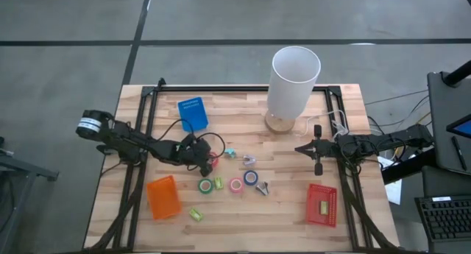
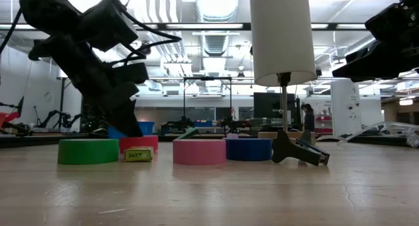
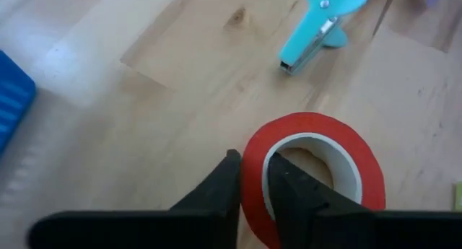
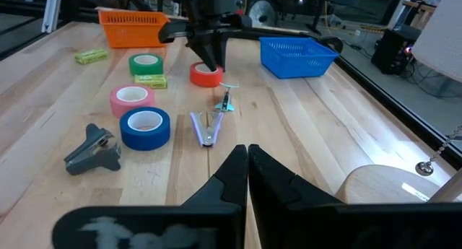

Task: Pick and place Stapler, Stapler remover, tape
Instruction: Put the red tape into the blue basket

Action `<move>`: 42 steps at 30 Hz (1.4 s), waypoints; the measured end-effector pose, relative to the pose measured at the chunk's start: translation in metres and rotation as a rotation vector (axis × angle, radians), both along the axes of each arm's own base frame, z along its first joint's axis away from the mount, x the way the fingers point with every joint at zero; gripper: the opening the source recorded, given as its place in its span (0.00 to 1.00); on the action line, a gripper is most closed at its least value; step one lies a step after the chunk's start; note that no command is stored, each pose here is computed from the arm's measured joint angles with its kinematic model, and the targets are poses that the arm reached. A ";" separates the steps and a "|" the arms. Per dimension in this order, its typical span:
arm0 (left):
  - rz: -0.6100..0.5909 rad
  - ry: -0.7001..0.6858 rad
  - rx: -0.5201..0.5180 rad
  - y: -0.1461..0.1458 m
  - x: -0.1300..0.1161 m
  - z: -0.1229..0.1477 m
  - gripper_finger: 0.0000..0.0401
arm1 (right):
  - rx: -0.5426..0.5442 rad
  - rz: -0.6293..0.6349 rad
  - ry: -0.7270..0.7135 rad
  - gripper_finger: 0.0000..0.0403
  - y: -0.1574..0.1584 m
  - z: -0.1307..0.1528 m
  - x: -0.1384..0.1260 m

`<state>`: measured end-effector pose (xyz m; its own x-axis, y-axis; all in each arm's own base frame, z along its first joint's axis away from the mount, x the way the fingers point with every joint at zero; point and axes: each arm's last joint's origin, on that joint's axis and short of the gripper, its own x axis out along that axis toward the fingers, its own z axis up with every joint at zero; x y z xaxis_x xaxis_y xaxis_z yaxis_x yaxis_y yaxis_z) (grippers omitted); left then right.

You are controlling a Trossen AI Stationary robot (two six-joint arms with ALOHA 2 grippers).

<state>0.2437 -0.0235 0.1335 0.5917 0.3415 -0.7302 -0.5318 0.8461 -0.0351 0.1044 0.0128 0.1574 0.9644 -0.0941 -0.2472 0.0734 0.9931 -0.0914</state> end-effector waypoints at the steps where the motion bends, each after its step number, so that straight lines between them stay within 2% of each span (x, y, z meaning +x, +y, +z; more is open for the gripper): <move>1: 0.014 -0.005 0.015 0.000 0.000 0.001 0.10 | 0.000 0.000 0.000 0.02 0.000 0.000 0.000; 9: 0.104 -0.059 0.090 0.005 -0.004 0.012 0.11 | 0.000 0.000 0.000 0.02 0.000 0.000 0.000; 12: 0.137 -0.095 0.123 0.006 -0.008 0.023 0.13 | 0.000 0.000 0.001 0.02 0.000 0.000 0.000; 17: 0.242 -0.161 0.187 0.012 -0.022 0.044 0.11 | 0.000 0.000 0.000 0.02 0.000 0.000 0.000; 23: 0.399 -0.184 0.280 0.029 -0.042 0.062 0.12 | 0.000 0.000 0.000 0.02 0.000 0.000 0.000; 28: 0.474 -0.156 0.322 0.050 -0.050 0.069 0.12 | 0.000 0.000 0.000 0.02 0.000 0.000 0.000; 36: 0.561 -0.078 0.263 0.080 -0.057 0.064 0.12 | 0.000 0.000 0.000 0.02 0.000 0.000 0.000; 42: 0.573 -0.050 0.223 0.091 -0.059 0.061 0.13 | 0.000 0.000 0.000 0.02 0.000 0.000 0.000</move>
